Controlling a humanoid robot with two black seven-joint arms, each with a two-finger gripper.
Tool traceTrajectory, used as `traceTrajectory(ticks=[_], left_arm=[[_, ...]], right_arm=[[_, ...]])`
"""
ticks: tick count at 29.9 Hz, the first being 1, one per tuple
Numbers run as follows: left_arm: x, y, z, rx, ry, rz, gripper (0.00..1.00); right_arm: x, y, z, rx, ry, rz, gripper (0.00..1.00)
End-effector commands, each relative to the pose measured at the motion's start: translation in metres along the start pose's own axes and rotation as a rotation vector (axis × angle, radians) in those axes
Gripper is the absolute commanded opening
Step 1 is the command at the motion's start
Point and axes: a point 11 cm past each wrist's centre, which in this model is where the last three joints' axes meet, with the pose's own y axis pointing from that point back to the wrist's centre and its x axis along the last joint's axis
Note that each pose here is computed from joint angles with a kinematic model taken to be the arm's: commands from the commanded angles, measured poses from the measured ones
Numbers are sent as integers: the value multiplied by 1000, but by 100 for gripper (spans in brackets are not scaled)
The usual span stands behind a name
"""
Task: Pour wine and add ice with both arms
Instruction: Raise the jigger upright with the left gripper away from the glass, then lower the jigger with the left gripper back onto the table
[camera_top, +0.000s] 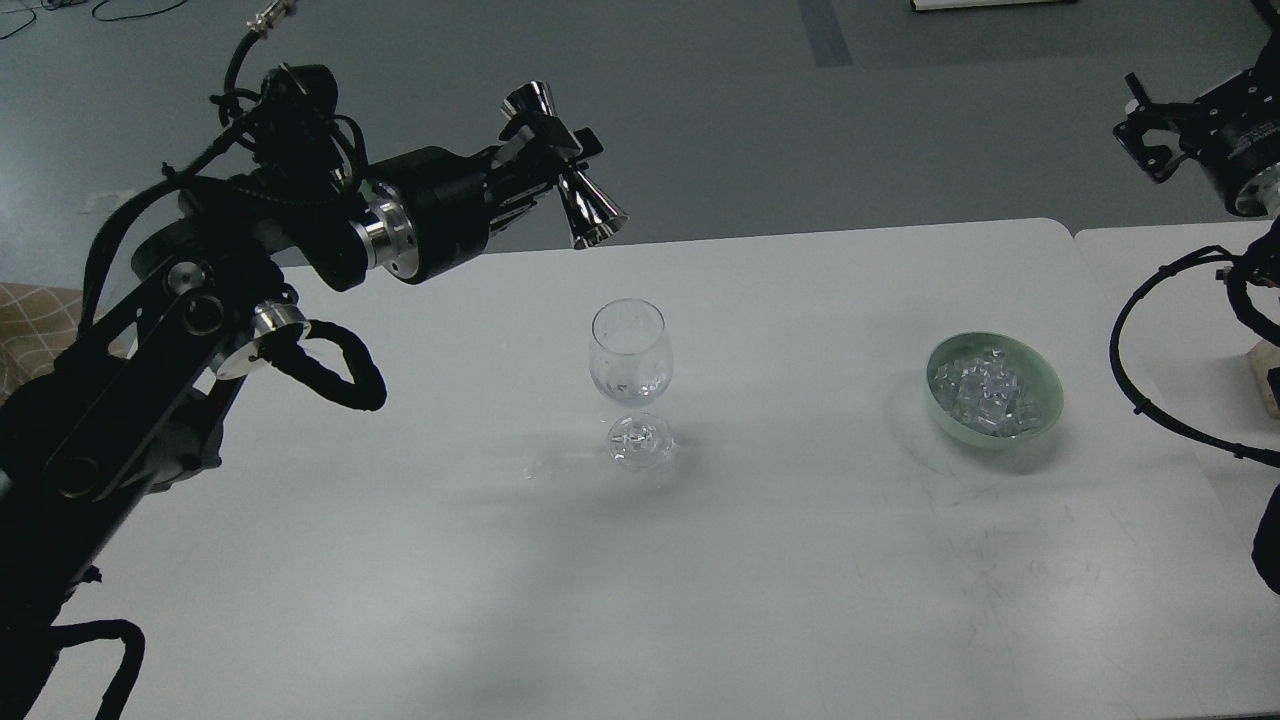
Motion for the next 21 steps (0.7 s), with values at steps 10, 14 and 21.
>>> traceTrajectory(ticks=[10, 14, 21], left_arm=[[-6, 3, 2, 17, -100, 6, 0], [-1, 5, 1, 19, -86, 22, 0], [27, 24, -13, -38, 177, 91, 0]], right_arm=[[1, 1, 0, -3, 3, 1, 100], [2, 1, 0, -4, 2, 1, 100], [11, 7, 0, -15, 19, 19, 100]])
